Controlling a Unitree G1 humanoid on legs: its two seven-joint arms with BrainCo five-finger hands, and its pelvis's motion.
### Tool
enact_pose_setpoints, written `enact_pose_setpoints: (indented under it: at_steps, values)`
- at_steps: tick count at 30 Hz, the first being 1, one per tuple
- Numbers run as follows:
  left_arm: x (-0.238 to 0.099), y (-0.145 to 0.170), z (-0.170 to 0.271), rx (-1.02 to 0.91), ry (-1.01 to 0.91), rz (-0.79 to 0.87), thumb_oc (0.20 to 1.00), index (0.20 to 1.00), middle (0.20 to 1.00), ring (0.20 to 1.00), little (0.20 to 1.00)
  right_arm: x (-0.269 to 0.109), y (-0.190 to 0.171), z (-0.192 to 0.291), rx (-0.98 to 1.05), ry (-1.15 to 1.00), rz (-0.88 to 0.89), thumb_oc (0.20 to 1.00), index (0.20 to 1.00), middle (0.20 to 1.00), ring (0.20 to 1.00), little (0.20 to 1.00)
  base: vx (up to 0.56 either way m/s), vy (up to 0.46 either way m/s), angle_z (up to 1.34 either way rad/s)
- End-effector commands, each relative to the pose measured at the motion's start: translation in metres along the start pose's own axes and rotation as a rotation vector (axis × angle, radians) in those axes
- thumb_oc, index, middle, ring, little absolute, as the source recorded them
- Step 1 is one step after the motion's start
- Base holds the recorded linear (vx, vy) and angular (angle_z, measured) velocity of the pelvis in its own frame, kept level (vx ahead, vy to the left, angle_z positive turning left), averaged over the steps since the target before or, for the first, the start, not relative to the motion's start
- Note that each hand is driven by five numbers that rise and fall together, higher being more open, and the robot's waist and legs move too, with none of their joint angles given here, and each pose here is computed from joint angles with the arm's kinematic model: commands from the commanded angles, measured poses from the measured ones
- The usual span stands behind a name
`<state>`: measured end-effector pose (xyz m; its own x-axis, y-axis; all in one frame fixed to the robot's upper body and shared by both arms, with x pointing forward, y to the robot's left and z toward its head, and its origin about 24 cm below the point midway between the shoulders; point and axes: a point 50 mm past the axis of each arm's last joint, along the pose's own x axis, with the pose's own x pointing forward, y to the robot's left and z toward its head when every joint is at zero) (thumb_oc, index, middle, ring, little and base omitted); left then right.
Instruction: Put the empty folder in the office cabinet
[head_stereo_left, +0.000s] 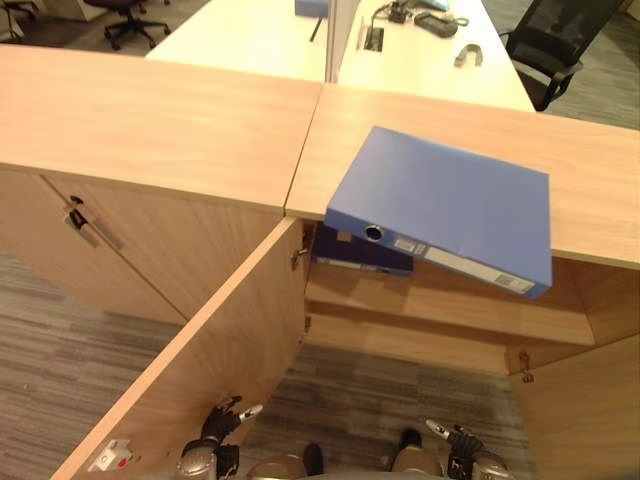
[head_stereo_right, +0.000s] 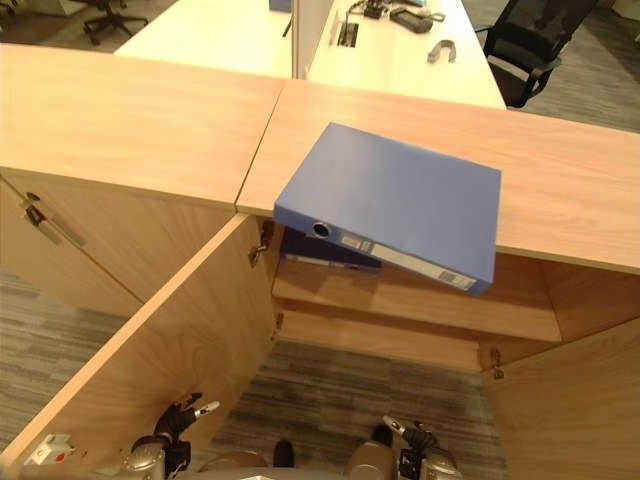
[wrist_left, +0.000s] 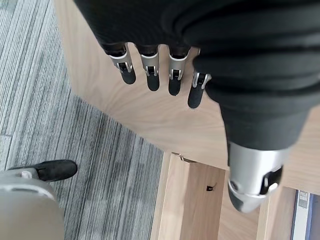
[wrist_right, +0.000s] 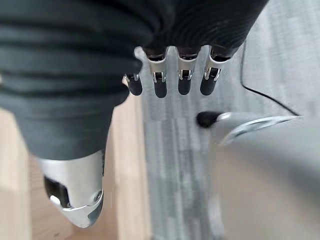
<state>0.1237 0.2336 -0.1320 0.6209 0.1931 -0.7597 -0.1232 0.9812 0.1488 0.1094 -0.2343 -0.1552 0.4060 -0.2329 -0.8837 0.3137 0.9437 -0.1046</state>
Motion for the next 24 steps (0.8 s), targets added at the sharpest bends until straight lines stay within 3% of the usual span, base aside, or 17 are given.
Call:
enact_pose_setpoints:
  at_steps: [1, 13, 24]
  values:
    - [0.011, 0.007, 0.046, -0.006, -0.164, 0.029, 1.0, 1.0, 1.0, 1.0, 1.0, 0.0, -0.013, 0.01, -0.044, -0.035, -0.028, 1.0, 1.0, 1.0, 1.0, 1.0, 0.04, -0.145, -0.13]
    - [0.013, -0.014, 0.044, -0.046, -0.145, -0.026, 1.0, 1.0, 1.0, 1.0, 1.0, -0.001, -0.041, 0.028, -0.067, -0.088, -0.095, 1.0, 1.0, 1.0, 1.0, 1.0, -0.01, -0.19, -0.05]
    - [0.013, -0.013, 0.045, 0.018, -0.141, -0.04, 1.0, 1.0, 1.0, 1.0, 1.0, 0.002, -0.025, 0.035, -0.055, -0.103, -0.061, 1.0, 1.0, 1.0, 1.0, 1.0, -0.08, 0.001, -0.09]
